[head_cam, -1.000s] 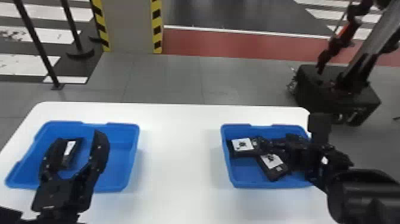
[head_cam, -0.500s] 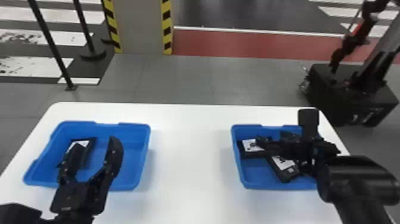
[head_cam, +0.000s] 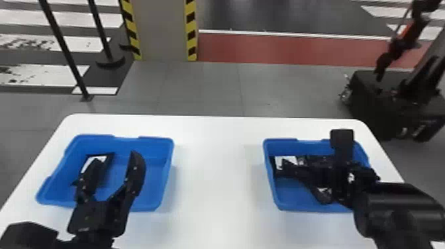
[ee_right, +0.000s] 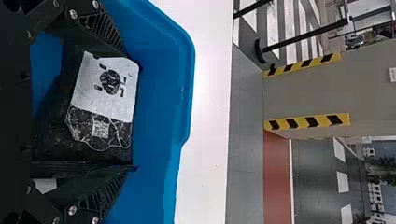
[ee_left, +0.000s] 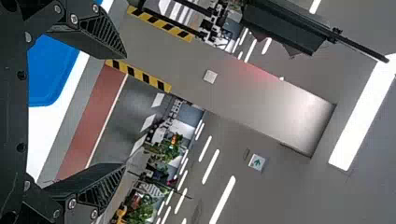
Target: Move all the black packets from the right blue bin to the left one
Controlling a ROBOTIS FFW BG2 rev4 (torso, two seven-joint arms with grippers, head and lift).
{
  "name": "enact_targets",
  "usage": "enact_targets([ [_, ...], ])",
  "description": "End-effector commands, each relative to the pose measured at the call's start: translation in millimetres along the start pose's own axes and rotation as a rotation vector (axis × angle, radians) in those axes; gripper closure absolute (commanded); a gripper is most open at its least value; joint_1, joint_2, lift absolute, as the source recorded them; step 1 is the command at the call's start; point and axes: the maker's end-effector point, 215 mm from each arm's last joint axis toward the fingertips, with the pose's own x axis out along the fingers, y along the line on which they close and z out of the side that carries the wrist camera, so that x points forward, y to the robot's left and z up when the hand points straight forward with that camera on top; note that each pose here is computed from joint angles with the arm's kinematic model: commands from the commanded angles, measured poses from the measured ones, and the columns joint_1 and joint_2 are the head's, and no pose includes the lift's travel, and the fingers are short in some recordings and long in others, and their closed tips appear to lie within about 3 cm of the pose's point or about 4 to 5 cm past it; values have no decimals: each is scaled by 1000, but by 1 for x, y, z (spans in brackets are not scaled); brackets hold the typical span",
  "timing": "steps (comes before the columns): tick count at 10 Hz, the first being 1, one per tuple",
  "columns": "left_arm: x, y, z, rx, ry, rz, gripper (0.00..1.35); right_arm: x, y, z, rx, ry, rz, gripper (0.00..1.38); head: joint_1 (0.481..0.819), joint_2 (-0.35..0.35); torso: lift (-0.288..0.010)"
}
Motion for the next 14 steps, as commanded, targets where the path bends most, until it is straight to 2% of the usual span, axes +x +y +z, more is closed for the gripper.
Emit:
enact_targets([
  [1,1,-2,-2,-4,5,-4,213,2,-1,-12,10,31,-9,156,695,-32,-110],
  [2,2,-3,-4,-6,13,-6,213,3,-2,-22,22,55,-9,160,695,-33,-110],
  [3,2,-3,-5,-8,15,-5,213,3,2,-30,32,77,-3,263,695,-35,-110],
  [4,2,-3,-6,-8,17,-7,213,4,4,-31,28,82,-2,664,695,-38,-110],
  [5,3,-3,-6,-10,20,-7,213,1,9,-27,27,58,-1,1130,695,-36,-110],
  [7,1,-1,-8,-22,25,-1,213,-19,26,-13,23,-8,14,1157,695,-29,-110],
  [10,0,0,-8,-29,24,3,213,-61,42,-7,35,-55,22,1162,695,-9,-110],
  [12,-2,1,-10,-40,28,7,213,-67,43,-15,63,-53,31,1174,695,-14,-110],
  [14,-1,-1,-9,-46,22,5,213,-99,68,-8,62,-56,75,1174,695,-13,-110],
])
